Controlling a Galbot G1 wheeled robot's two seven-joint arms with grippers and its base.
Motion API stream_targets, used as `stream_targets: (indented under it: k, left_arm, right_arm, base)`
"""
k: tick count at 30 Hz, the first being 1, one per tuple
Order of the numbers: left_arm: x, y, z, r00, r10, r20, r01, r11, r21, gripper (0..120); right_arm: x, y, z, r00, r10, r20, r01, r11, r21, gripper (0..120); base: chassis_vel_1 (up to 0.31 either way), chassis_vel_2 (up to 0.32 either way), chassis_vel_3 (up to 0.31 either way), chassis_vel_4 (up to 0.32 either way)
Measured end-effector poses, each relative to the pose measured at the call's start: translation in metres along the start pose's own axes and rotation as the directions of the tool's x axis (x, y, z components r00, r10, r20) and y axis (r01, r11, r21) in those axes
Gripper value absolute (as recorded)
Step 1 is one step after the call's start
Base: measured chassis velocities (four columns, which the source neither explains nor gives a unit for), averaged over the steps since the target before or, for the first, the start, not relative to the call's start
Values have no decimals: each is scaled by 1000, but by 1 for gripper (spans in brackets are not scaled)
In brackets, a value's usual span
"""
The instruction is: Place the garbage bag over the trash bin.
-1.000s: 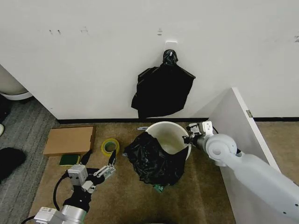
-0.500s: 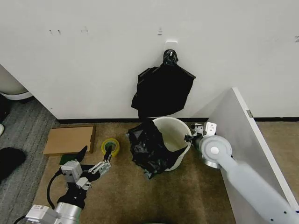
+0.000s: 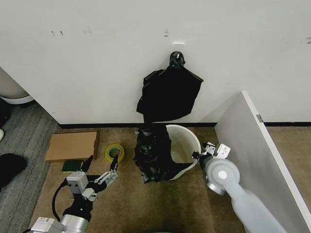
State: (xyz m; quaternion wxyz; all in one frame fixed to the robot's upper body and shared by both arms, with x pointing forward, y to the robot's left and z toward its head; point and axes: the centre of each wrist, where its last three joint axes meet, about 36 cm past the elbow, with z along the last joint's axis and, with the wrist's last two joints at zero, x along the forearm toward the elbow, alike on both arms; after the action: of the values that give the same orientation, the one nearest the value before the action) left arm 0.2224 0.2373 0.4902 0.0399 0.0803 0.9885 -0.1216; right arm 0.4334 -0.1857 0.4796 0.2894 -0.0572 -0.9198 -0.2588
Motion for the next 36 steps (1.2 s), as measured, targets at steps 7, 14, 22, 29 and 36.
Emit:
stream_targets:
  k: [7,14,22,29,36]
  left_arm:
    - [1,-1,1,1000,-5,-2,5,1000,3,100]
    - [2,-3,2,1000,-9,-5,9,1000,13,100]
    - [2,-5,2,1000,-10,-5,10,1000,18,100]
    - [3,-7,2,1000,-11,-2,11,1000,24,100]
    - [3,-8,2,1000,-12,0,12,1000,26,100]
  right_arm:
    - [1,5,14,1000,0,30,0,1000,-5,2]
    - [5,4,24,1000,23,11,-23,1000,21,2]
    - [11,7,30,1000,22,-7,-22,1000,8,2]
    - [13,13,37,1000,-9,-26,9,1000,-3,2]
    - [13,18,47,999,-27,-31,28,999,26,2]
  base:
    - [0,0,0,0]
    - [0,0,0,0]
    - [0,0,0,0]
    - [0,0,0,0]
    - [0,0,0,0]
